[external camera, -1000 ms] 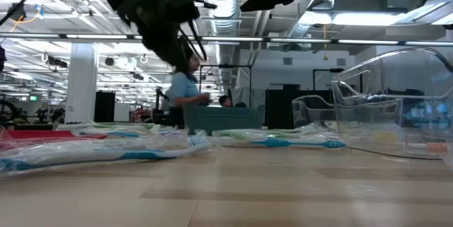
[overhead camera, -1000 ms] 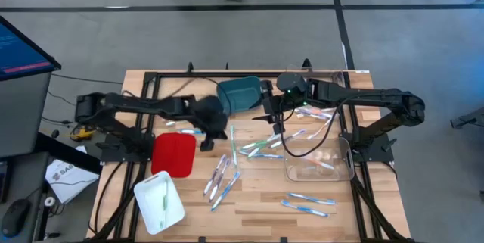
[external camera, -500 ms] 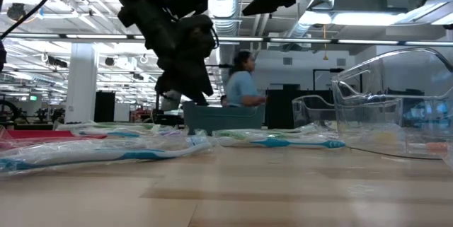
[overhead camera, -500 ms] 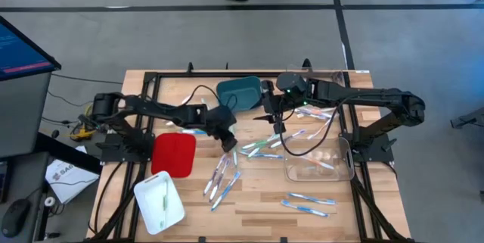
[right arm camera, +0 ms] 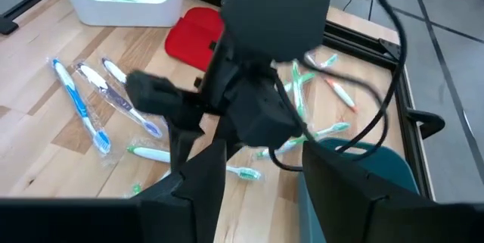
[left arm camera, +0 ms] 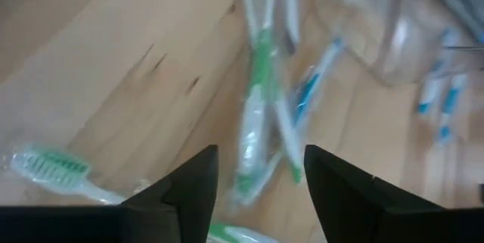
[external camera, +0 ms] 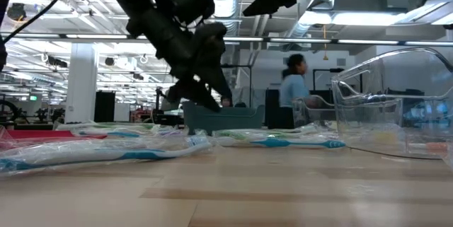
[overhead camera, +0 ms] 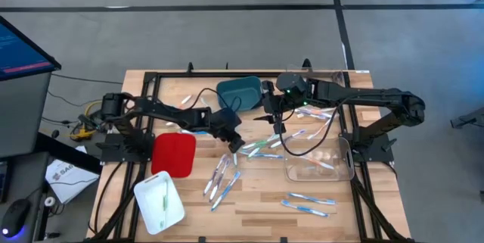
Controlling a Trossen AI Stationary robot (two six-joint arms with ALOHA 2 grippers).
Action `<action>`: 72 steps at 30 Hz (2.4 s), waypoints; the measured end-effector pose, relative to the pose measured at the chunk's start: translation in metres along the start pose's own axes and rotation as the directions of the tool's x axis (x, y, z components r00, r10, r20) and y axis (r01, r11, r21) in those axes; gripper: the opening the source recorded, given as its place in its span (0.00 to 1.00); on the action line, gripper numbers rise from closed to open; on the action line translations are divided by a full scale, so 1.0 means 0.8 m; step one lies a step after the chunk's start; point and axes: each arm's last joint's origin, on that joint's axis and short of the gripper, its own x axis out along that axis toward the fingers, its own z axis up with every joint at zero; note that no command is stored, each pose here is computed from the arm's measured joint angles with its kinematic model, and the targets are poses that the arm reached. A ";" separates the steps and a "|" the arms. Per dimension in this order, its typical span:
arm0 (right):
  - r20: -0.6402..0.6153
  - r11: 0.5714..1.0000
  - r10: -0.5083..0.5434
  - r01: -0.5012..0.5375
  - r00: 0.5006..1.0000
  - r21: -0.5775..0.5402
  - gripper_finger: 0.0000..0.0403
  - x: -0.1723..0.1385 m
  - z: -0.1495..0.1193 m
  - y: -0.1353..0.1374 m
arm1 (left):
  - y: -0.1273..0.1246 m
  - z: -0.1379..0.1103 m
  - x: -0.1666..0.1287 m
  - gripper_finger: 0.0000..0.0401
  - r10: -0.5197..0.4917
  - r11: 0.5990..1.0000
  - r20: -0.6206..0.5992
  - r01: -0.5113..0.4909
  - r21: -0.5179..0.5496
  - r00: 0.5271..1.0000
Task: Pick & Place Toothbrushes
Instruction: Put the purple toothbrush into the top transparent bin
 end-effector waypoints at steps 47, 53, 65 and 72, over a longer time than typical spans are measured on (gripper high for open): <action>0.013 1.000 -0.011 0.011 1.000 -0.001 0.43 -0.001 0.001 -0.003 | 0.038 0.018 0.003 0.00 0.215 0.967 -0.033 -0.208 0.146 0.976; 0.016 1.000 -0.012 0.012 1.000 -0.002 0.43 -0.001 0.001 -0.003 | 0.037 0.019 0.003 0.00 0.210 0.964 -0.023 -0.203 0.171 0.978; 0.029 1.000 -0.018 0.019 0.999 -0.005 0.43 -0.001 0.003 -0.003 | 0.043 0.017 0.027 0.00 0.212 0.962 -0.061 -0.198 0.190 0.975; 0.022 1.000 -0.015 0.015 1.000 -0.003 0.43 -0.001 0.002 -0.003 | 0.046 0.008 0.031 0.00 0.249 0.954 -0.105 -0.225 0.198 0.963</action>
